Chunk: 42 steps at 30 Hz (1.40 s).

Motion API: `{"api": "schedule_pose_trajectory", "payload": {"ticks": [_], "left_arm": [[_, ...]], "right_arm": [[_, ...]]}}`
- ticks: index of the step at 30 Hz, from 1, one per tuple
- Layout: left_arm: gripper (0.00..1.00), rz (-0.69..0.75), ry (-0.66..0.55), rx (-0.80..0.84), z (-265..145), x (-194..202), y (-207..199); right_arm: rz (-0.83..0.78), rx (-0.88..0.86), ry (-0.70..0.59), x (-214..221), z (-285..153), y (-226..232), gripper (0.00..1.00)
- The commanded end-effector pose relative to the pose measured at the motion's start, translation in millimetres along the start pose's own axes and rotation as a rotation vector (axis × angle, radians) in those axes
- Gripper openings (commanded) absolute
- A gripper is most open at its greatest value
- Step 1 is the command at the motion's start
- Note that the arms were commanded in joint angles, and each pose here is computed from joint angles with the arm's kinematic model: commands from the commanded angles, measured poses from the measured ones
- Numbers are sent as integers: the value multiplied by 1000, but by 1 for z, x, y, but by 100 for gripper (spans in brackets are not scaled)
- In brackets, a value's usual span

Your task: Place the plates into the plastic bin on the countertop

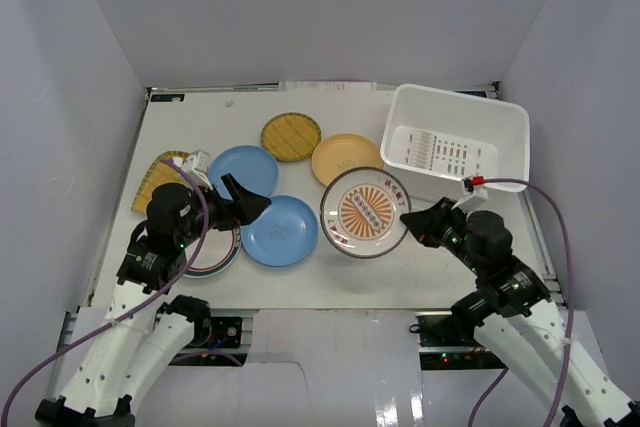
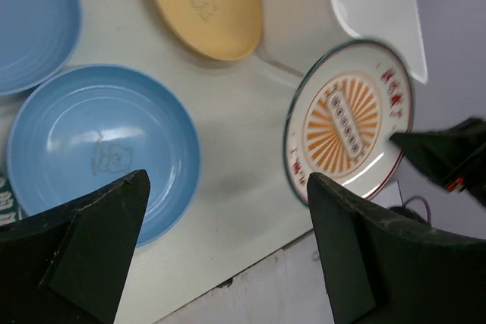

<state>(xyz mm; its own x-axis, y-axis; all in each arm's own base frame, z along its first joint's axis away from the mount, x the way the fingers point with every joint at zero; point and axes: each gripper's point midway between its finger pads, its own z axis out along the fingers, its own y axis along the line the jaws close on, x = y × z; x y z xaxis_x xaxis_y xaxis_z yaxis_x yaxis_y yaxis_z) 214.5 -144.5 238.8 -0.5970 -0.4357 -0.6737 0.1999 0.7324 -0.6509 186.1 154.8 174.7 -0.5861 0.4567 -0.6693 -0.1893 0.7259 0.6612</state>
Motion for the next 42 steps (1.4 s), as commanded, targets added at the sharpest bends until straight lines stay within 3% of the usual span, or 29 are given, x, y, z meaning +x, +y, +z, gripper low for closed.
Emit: {"api": "schedule_pose_trajectory", "payload": {"ticks": [1, 3, 7, 13, 19, 29, 32, 33, 36, 39, 42], "left_arm": [[96, 234, -10, 307, -8, -4, -50], [98, 276, 28, 396, -13, 12, -56], [98, 329, 59, 439, -16, 33, -48], [98, 348, 39, 439, -20, 37, -44], [98, 336, 46, 417, -18, 39, -40], [98, 338, 3, 394, -22, 33, -38], [98, 337, 0, 390, -22, 33, -37], [98, 335, 5, 387, -21, 33, -36], [98, 332, 12, 385, -20, 34, -36], [98, 328, 13, 379, -19, 33, -35], [98, 330, 14, 367, -17, 32, -34]], "right_arm": [[-102, -172, -174, -78, -29, 76, 8], [-133, -146, -268, -117, -36, 93, 8], [-212, 142, -489, -190, -35, 74, 8], [-293, 491, -580, -256, -21, 28, 8], [-196, 595, -467, -273, 4, -57, 8], [-61, 636, -164, -213, 69, -140, 8], [-47, 668, -162, -207, 68, -149, 23], [-49, 689, -172, -209, 66, -152, 42], [-71, 702, -204, -219, 60, -149, 77], [-107, 683, -244, -236, 52, -134, 94], [-128, 575, -268, -243, 47, -101, 95]]}}
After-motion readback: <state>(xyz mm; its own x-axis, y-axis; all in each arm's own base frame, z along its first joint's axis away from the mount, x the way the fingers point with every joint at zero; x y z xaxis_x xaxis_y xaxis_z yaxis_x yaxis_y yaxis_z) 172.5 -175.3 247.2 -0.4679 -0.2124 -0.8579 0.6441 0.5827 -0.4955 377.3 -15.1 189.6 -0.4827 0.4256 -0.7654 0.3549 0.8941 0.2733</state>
